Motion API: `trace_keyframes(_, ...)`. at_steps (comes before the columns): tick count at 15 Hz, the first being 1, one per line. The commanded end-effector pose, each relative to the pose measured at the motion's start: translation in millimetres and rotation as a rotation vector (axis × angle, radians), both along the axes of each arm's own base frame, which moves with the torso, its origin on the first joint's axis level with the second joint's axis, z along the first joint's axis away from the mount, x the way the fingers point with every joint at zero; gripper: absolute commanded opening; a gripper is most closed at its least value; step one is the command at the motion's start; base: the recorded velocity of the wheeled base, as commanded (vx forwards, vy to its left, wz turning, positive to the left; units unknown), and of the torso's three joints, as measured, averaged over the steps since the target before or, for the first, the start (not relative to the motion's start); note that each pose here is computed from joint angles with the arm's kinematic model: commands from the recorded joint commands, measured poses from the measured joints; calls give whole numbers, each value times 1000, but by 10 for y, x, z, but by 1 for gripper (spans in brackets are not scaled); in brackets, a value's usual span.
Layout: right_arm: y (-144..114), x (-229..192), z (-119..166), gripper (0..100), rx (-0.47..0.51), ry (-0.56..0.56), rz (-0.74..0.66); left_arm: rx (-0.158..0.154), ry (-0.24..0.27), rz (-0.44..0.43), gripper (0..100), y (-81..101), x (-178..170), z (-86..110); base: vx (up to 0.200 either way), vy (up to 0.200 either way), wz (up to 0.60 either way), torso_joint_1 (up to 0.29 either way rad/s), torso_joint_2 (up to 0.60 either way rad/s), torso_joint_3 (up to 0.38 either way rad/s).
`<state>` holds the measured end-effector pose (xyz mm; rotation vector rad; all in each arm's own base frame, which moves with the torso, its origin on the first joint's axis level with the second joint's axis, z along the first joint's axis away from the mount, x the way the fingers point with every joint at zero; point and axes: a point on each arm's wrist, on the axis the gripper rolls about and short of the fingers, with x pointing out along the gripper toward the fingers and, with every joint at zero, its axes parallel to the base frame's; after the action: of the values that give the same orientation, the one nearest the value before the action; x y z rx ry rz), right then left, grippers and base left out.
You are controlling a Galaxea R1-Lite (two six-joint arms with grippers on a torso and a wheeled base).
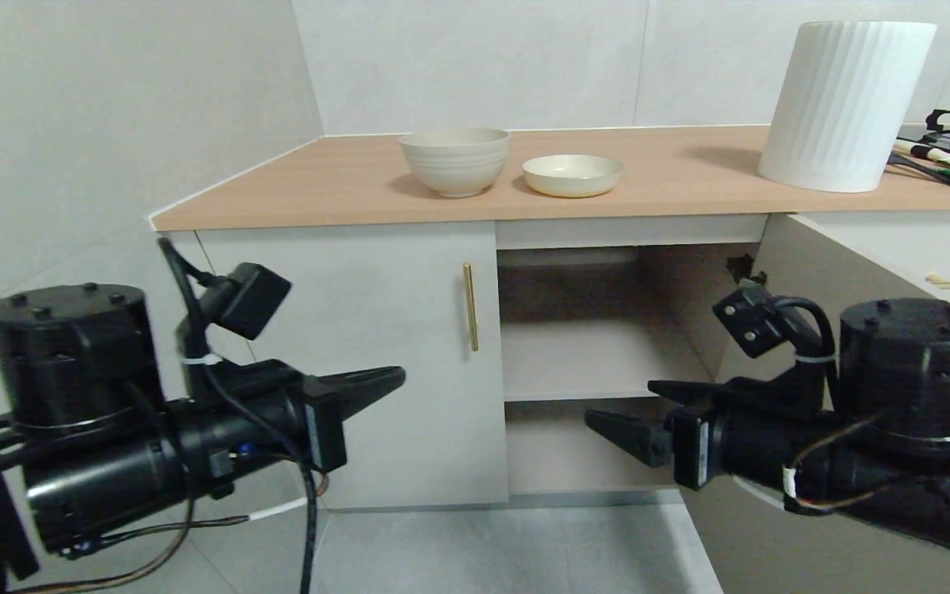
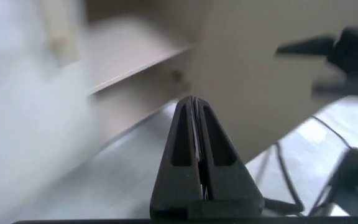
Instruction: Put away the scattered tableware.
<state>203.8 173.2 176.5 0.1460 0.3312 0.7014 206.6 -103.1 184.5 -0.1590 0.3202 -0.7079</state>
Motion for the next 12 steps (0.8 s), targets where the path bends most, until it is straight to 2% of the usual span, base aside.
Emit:
trace_keyframes(1,130,368,21,100,-16,14,-52,-27,-67,96,0,300,-161,217,0,0,0,0,0,0)
trace_keyframes(3,180,457,116,100,-32,28,-81,-18,-46,127,0,338,-80,168,0,0,0,0,0,0)
trace_keyframes(4,183,481,91,100,-45,46,-92,-14,-36,136,100,348,-47,142,0,0,0,0,0,0)
trace_keyframes(7,142,534,63,100,-60,51,-138,-11,-28,159,100,379,58,128,0,0,0,0,0,0)
trace_keyframes(12,126,513,66,100,-77,68,-139,-18,-50,190,100,427,123,185,0,0,0,0,0,0)
